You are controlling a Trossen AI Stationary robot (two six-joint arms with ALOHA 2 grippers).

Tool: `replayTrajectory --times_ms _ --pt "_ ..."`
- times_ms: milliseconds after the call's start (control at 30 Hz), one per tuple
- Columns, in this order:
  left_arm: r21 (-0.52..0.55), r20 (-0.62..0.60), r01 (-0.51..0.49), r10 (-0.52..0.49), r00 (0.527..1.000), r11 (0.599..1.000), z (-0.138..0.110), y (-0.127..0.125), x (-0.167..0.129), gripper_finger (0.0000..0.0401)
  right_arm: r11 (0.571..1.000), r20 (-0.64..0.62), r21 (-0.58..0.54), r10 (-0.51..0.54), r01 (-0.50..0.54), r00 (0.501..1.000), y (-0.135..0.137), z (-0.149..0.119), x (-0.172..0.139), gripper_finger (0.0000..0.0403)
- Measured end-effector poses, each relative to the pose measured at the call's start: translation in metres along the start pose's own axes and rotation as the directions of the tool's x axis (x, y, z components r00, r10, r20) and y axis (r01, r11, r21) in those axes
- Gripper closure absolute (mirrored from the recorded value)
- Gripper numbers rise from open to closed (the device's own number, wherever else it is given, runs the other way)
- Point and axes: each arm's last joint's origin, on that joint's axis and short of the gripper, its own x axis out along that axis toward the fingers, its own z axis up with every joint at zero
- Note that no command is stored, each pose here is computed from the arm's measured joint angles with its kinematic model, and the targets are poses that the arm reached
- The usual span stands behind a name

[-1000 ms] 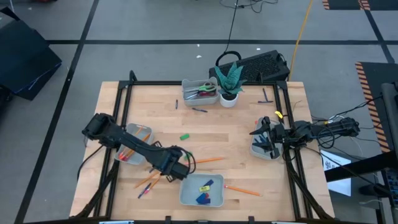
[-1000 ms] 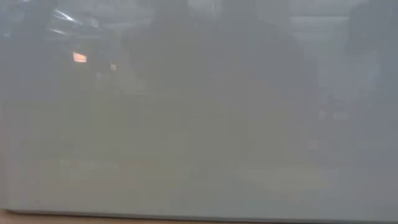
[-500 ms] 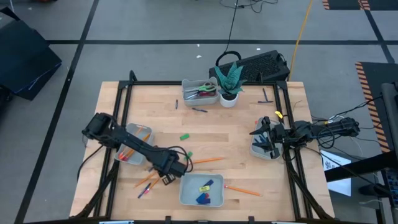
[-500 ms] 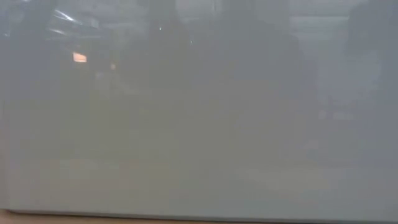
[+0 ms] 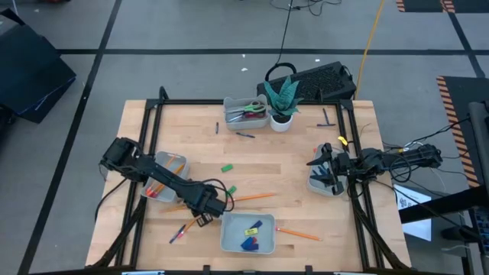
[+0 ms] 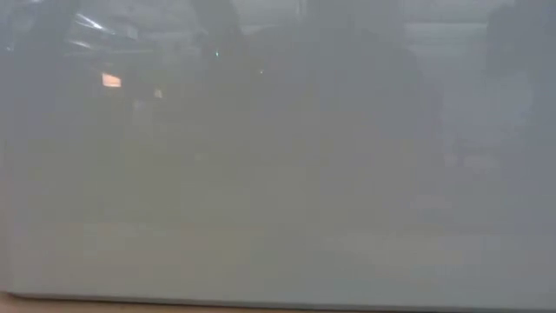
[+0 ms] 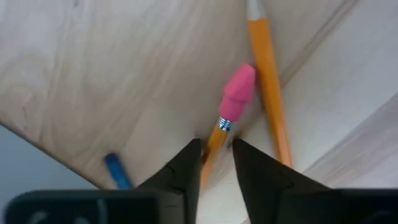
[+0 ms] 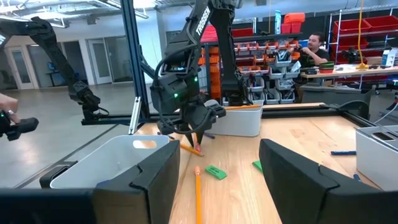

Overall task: Sort crayons/erasers/pens/pencils in bins
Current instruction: Put the orange pencil into the middle left gray bin

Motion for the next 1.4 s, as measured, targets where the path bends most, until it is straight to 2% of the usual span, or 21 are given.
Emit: replayTrajectory --times_ms 133,200,333,433,567,700,833,867,967,1067,1167,1267,1400 --pt "0.007 0.005 0.005 -0.005 1.0 1.0 0.001 -0.001 0.0 0.037 1.0 0.0 0.0 0.0 0.0 1.0 0.0 0.0 0.0 0.019" --pt "0.002 0.005 0.005 -0.005 1.0 1.0 0.001 0.0 0.0 0.0386 1.0 0.0 0.0 0.0 0.0 1.0 0.0 0.0 0.0 0.019" --pt "-0.019 0.008 0.003 -0.003 1.0 1.0 0.002 -0.001 -0.002 0.0375 1.0 0.0 0.0 0.0 0.0 1.0 0.0 0.0 0.0 0.019" --pt "-0.02 0.016 -0.019 0.019 1.0 1.0 0.004 -0.005 -0.01 0.0382 1.0 0.0 0.0 0.0 0.0 1.0 0.0 0.0 0.0 0.019" --pt "-0.002 0.069 -0.032 0.032 0.997 0.999 0.016 -0.009 -0.04 0.0391 1.0 0.001 0.0 0.0 0.0 1.0 0.0 0.0 0.0 0.019" --pt "0.001 0.051 -0.116 0.116 0.992 0.993 0.021 -0.003 -0.071 0.0383 1.0 0.001 0.0 0.0 0.0 1.0 0.0 0.0 0.0 0.019" --pt "-0.038 -0.018 -0.277 0.276 0.961 0.96 0.021 0.018 -0.101 0.0391 1.0 0.0 0.0 0.0 0.0 1.0 0.0 0.0 0.0 0.019" --pt "-0.049 -0.014 -0.283 0.283 0.959 0.958 0.02 0.023 -0.107 0.0391 1.0 0.0 0.0 0.0 0.0 1.0 0.0 0.0 0.0 0.019" --pt "-0.041 0.016 -0.182 0.182 0.983 0.983 0.017 0.039 -0.123 0.0391 1.0 0.0 0.0 0.0 0.0 1.0 0.0 0.0 0.0 0.019" --pt "-0.114 0.024 -0.204 0.208 0.978 0.972 0.01 0.063 -0.134 0.0386 1.0 0.0 0.0 0.0 0.0 1.0 0.0 0.0 0.0 0.019" --pt "-0.212 0.053 -0.163 0.178 0.983 0.964 -0.003 0.093 -0.138 0.0388 1.0 -0.001 0.0 0.0 0.0 1.0 0.0 0.0 0.0 0.019" --pt "-0.347 0.018 -0.183 0.201 0.979 0.92 -0.018 0.125 -0.13 0.0391 1.0 -0.001 0.0 -0.001 0.001 1.0 0.0 0.0 0.0 0.019" --pt "-0.509 -0.022 -0.204 0.225 0.974 0.836 -0.032 0.158 -0.112 0.0391 1.0 -0.001 0.0 0.0 0.0 1.0 0.0 0.0 0.0 0.019"
